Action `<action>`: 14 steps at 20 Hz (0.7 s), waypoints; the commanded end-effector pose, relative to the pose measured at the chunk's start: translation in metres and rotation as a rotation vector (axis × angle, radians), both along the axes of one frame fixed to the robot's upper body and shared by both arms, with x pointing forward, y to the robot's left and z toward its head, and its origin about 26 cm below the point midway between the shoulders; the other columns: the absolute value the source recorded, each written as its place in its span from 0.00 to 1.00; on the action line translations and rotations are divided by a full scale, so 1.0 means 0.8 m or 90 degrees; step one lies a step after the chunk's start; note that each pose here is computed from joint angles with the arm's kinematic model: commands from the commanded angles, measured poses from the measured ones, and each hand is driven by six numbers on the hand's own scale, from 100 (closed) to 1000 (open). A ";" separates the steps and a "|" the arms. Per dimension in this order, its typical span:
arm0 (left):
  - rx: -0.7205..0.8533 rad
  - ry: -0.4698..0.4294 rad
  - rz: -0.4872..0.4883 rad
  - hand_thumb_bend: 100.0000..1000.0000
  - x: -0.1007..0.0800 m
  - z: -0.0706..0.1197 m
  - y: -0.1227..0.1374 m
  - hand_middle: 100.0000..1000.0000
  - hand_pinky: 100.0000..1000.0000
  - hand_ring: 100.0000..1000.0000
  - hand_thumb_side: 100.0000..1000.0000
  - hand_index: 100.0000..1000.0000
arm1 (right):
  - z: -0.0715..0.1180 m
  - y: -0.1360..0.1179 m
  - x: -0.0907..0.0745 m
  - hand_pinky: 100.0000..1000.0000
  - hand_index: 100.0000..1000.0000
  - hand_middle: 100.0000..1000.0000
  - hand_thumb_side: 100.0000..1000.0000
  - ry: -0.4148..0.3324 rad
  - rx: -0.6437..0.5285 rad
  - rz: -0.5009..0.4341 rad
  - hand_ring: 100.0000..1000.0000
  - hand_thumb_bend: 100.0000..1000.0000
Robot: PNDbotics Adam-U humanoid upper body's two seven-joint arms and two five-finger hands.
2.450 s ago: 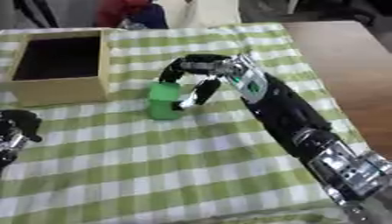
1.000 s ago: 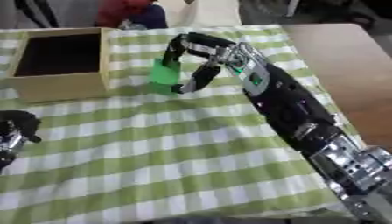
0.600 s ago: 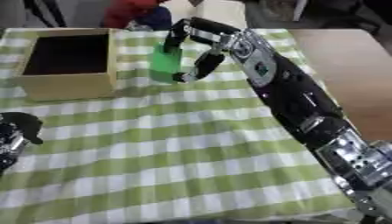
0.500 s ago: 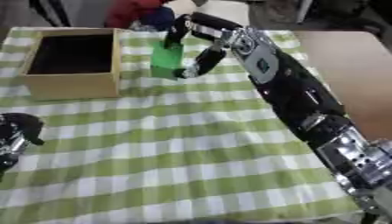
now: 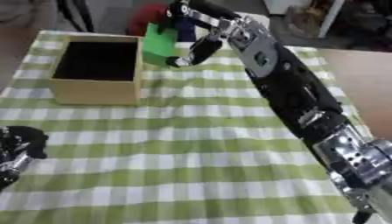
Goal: Pick up objects on the table and place them in the box.
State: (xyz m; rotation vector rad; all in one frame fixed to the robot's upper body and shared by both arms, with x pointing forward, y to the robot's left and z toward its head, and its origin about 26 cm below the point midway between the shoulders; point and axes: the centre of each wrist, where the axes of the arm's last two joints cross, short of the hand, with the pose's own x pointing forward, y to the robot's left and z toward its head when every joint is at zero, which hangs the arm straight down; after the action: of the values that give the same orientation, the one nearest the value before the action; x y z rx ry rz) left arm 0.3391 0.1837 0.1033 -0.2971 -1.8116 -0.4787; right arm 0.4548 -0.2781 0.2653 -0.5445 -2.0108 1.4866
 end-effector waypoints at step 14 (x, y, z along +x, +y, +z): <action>0.024 -0.036 -0.104 0.44 0.002 0.023 -0.037 0.56 0.48 0.68 0.19 0.60 | 0.019 0.038 0.021 0.77 0.75 0.45 0.04 -0.036 -0.013 0.017 0.63 0.36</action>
State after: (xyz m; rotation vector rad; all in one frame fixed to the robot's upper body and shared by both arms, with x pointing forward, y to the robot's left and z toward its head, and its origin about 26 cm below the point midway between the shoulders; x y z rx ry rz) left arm 0.3404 0.1577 0.1141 -0.4007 -1.8153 -0.6197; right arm 0.4720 -0.2499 0.2671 -0.5439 -2.0345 1.5038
